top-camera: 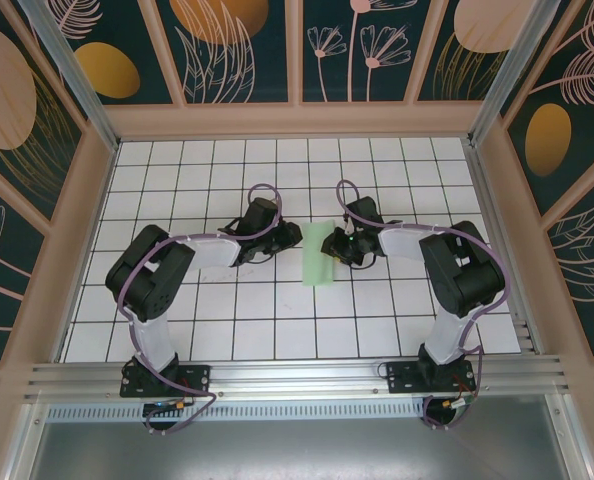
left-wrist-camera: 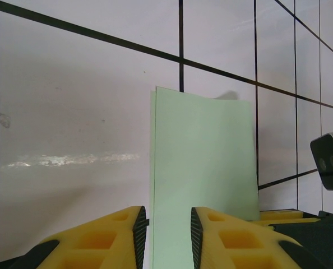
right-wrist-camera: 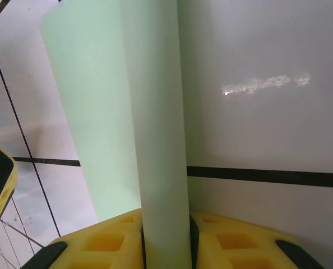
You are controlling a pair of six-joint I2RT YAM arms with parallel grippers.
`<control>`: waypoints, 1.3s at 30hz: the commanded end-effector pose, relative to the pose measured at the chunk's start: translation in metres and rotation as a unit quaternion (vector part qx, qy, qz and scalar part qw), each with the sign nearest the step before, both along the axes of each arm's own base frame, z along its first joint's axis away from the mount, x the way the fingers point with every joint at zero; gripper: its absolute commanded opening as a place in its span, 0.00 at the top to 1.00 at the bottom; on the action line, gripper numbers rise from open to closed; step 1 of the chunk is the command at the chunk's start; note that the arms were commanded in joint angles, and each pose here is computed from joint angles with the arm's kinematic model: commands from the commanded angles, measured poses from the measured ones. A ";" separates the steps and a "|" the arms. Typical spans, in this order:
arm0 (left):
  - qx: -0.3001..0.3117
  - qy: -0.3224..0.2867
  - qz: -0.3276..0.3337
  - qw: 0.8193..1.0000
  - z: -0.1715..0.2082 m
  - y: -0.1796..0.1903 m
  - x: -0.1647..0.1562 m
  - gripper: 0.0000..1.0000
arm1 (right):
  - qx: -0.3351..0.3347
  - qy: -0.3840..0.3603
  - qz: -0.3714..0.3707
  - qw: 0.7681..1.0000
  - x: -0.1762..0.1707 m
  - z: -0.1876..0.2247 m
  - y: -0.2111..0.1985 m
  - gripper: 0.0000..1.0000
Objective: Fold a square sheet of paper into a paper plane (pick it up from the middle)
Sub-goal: First fold in half a square sheet of paper at the center of the table, then hold the square sheet of paper at the center of the table.
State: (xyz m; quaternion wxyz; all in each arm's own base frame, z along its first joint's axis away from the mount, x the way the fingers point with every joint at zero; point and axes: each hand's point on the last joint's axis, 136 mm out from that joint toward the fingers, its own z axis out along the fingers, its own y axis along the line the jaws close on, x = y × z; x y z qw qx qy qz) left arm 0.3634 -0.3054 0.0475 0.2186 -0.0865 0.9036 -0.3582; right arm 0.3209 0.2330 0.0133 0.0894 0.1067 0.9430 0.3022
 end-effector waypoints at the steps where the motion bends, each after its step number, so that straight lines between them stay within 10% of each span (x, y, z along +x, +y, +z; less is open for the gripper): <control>1: -0.028 -0.010 -0.031 0.999 0.006 -0.014 0.003 0.71 | -0.149 0.102 -0.050 0.982 -0.041 -0.073 -0.068 0.73; 39: -0.002 -0.029 -0.003 1.000 0.014 -0.004 0.013 0.84 | -0.182 0.097 -0.012 0.978 -0.043 -0.085 -0.069 0.70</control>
